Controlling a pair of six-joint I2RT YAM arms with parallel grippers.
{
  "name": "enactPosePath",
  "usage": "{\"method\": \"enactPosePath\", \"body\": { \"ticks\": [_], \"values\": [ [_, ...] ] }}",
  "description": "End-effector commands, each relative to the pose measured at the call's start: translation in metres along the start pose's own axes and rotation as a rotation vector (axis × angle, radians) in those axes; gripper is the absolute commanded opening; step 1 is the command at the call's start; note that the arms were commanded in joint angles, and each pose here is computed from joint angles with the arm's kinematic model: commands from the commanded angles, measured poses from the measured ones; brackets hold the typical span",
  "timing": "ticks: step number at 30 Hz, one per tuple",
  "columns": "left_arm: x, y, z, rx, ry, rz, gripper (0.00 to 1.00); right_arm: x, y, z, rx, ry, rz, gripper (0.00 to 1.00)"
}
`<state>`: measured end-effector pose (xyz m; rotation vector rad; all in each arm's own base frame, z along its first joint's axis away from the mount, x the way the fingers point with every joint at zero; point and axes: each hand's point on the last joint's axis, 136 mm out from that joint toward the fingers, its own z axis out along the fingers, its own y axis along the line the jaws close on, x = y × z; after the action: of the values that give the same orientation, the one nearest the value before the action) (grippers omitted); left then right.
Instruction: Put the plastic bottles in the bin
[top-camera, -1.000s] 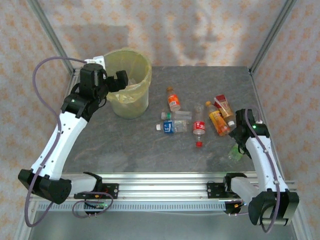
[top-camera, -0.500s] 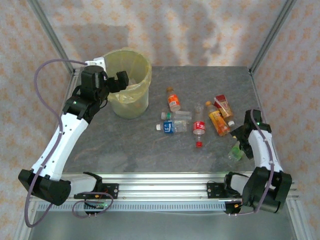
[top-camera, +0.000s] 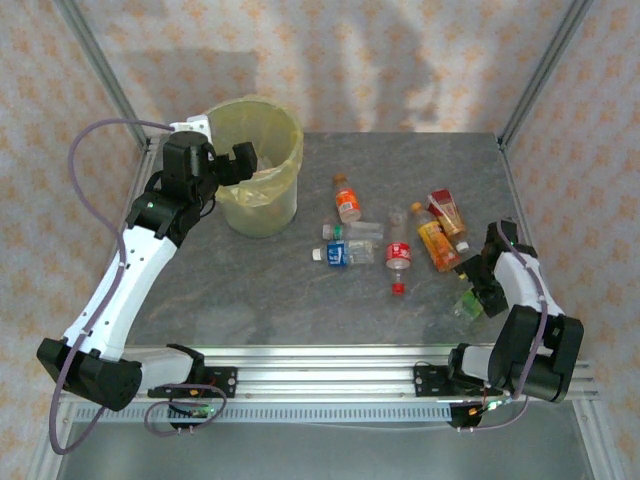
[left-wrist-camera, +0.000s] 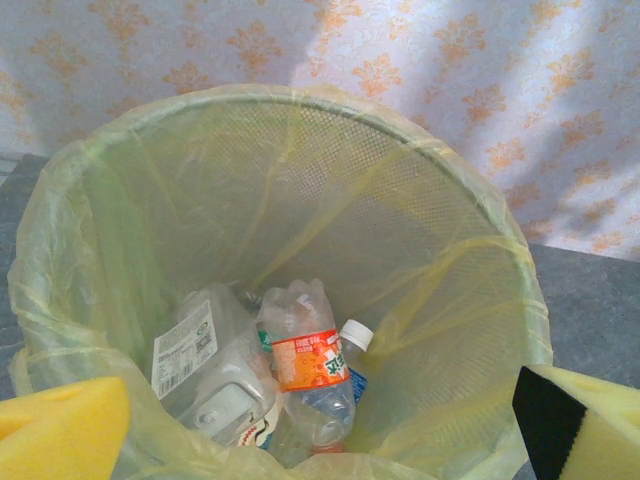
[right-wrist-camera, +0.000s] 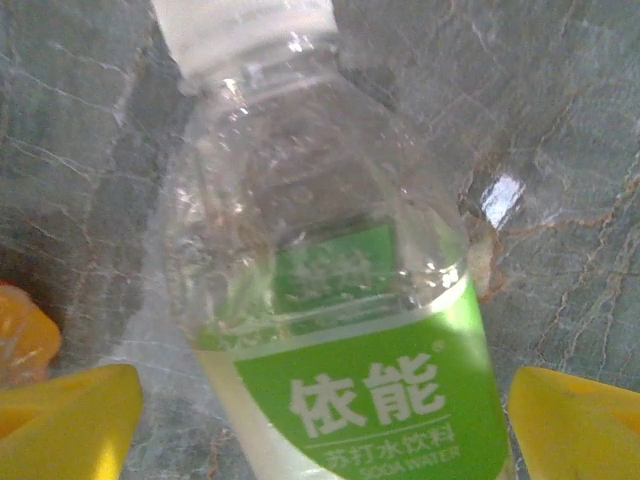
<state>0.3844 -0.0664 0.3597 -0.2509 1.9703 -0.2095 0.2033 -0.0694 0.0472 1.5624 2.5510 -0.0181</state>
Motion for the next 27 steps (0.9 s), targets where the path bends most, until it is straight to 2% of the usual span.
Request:
{"method": "enactPosePath", "body": {
  "ticks": [1,10,17,23,27],
  "values": [
    [-0.010,-0.003,0.000,0.004,-0.042,-0.021,1.00,0.013,-0.014,0.002,0.033,0.031,0.025,0.95],
    [-0.011,-0.005,0.002,0.011,-0.042,-0.035,1.00,0.032,-0.010,0.023,-0.014,0.105,0.043,0.92],
    [-0.012,-0.005,0.000,0.014,-0.044,-0.051,1.00,0.037,-0.008,0.028,-0.004,0.097,0.018,0.90],
    [-0.013,-0.005,-0.001,0.015,-0.047,-0.058,1.00,0.035,-0.010,0.025,0.005,0.064,-0.002,0.78],
    [-0.011,-0.004,-0.002,0.011,-0.046,-0.063,1.00,0.030,-0.010,0.015,-0.004,0.024,-0.015,0.63]
  ]
}}
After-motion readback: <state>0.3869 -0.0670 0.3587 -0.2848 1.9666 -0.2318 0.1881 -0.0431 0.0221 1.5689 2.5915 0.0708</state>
